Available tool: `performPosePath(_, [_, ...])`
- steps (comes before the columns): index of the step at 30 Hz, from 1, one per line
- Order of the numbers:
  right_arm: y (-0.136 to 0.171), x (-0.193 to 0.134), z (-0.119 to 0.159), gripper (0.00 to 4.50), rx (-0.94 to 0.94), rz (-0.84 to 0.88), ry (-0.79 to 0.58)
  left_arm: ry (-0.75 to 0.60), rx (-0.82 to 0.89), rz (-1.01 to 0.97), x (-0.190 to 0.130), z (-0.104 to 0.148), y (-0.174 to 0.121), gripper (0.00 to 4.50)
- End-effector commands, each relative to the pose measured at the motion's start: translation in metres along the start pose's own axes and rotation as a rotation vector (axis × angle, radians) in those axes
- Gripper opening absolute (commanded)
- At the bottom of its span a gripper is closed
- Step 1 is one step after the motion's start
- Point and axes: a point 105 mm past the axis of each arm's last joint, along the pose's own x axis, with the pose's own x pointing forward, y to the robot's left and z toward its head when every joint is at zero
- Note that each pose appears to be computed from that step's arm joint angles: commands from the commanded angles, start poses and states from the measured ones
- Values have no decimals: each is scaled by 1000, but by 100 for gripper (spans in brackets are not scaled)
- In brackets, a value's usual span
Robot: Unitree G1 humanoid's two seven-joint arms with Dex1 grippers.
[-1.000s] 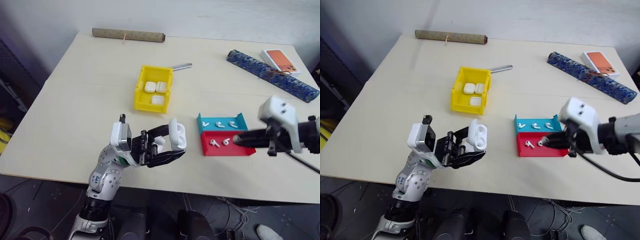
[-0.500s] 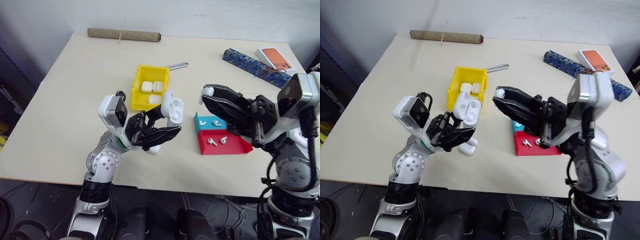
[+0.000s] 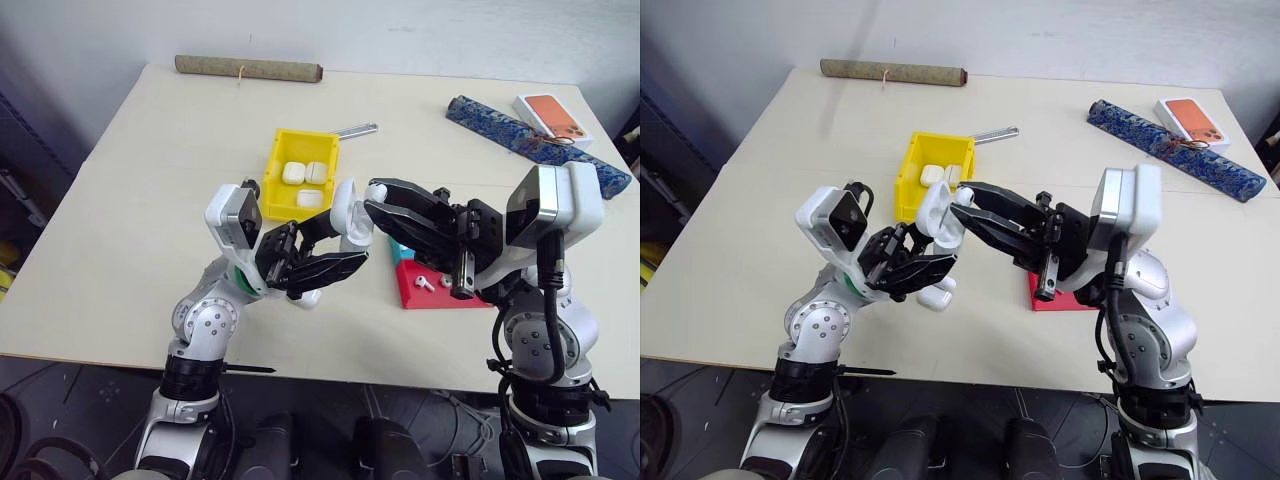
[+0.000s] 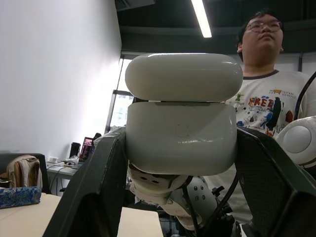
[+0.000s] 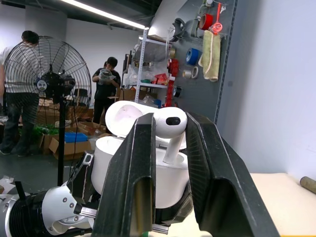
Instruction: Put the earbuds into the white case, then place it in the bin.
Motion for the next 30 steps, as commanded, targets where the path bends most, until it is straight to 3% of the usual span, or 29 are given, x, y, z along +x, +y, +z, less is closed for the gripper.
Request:
performPosePath(1, [2,1,-1,46,-2,10,11,-12,34,-42,10,6,-6,277])
performPosePath(11, [1,-8,-22,46,101,9,110,-17,53,-55,11,6,-9,277])
performPosePath(20, [0,-21,7,355,49,20,99,-10,83,-27,3,5,-8,277])
performPosePath(23, [-12,-54,20,444,16,-94,219,36,93,1,-10,-1,-8,277])
performPosePath(25, [-15,-73,21,444,-8,-140,305,60,99,10,-17,-5,-9,277])
performPosePath(30, [-38,-218,24,444,-96,-566,682,80,114,91,-36,-7,-10,277])
